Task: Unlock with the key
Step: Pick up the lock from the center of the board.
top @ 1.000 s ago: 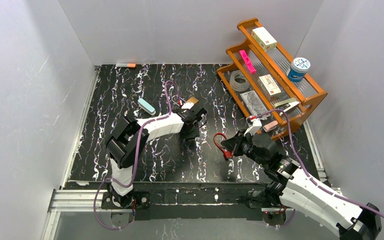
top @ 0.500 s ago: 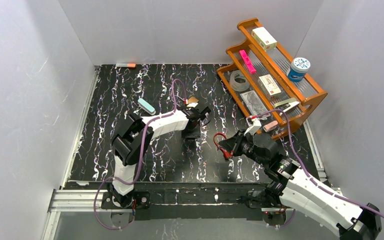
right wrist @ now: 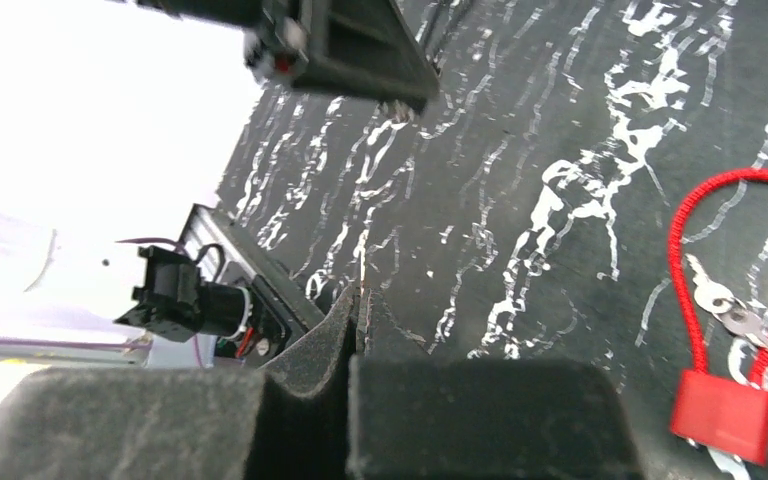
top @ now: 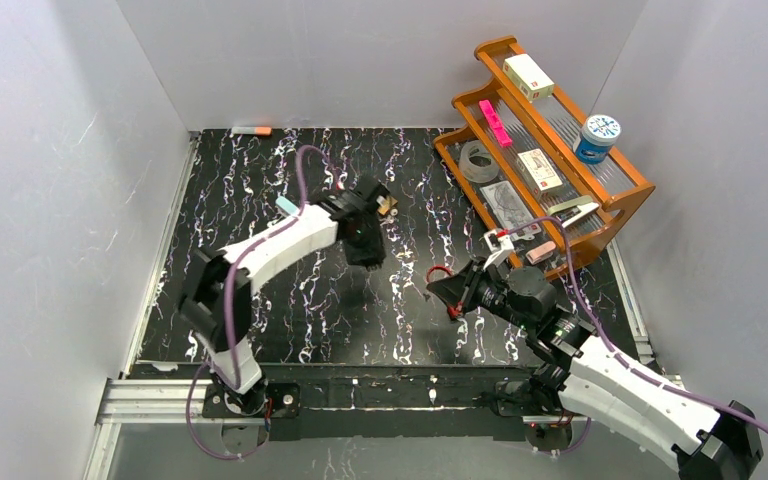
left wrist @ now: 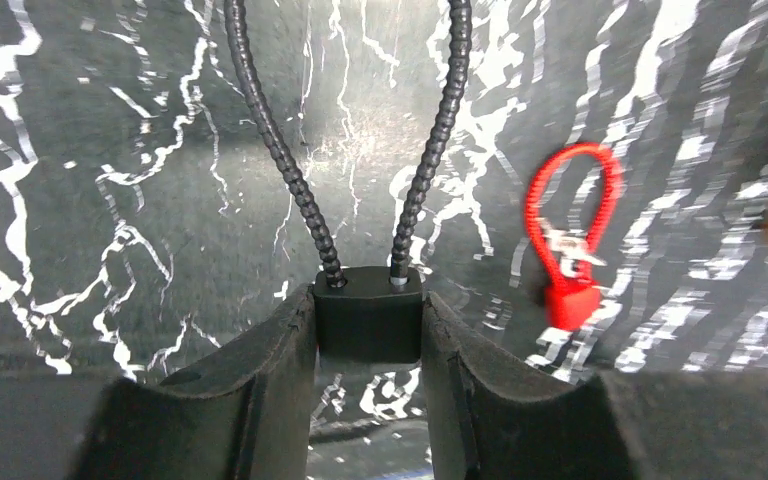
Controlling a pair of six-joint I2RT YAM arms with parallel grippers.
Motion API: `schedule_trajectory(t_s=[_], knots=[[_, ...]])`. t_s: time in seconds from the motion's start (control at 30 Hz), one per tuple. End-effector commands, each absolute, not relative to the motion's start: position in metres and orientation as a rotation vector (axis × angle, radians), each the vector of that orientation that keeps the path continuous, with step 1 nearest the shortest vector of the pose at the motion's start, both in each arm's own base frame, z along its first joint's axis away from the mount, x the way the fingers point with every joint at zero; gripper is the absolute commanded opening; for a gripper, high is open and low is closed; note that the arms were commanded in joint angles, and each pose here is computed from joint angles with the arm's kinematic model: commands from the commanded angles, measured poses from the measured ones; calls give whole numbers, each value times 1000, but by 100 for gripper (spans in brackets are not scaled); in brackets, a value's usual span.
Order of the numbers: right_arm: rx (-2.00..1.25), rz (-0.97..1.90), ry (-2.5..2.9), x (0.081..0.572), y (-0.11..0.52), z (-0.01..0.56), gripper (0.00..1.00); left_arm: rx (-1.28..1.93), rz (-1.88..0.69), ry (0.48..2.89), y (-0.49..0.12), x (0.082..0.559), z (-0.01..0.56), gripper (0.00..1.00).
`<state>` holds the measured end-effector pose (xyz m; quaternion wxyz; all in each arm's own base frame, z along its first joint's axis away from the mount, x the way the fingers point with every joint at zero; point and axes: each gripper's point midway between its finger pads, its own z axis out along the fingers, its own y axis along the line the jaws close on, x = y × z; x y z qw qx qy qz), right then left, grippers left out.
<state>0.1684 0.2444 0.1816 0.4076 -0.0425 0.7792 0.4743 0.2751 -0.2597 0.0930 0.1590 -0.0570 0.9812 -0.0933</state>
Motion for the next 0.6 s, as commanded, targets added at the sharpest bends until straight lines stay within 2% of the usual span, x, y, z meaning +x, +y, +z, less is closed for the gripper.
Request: schedule_trajectory(t_s=[0.0,0.37,0.57], knots=[[-212,1344,1794,162,261,228,1,-395,-426,2740,-241,272,171,0],[-484,1673,1538,129,298,298,1,-521,-719,2698,-243,257,255,0],[-434,1745,1530,136,312,310,1,-585,-883,2594,-240,256,283,0]])
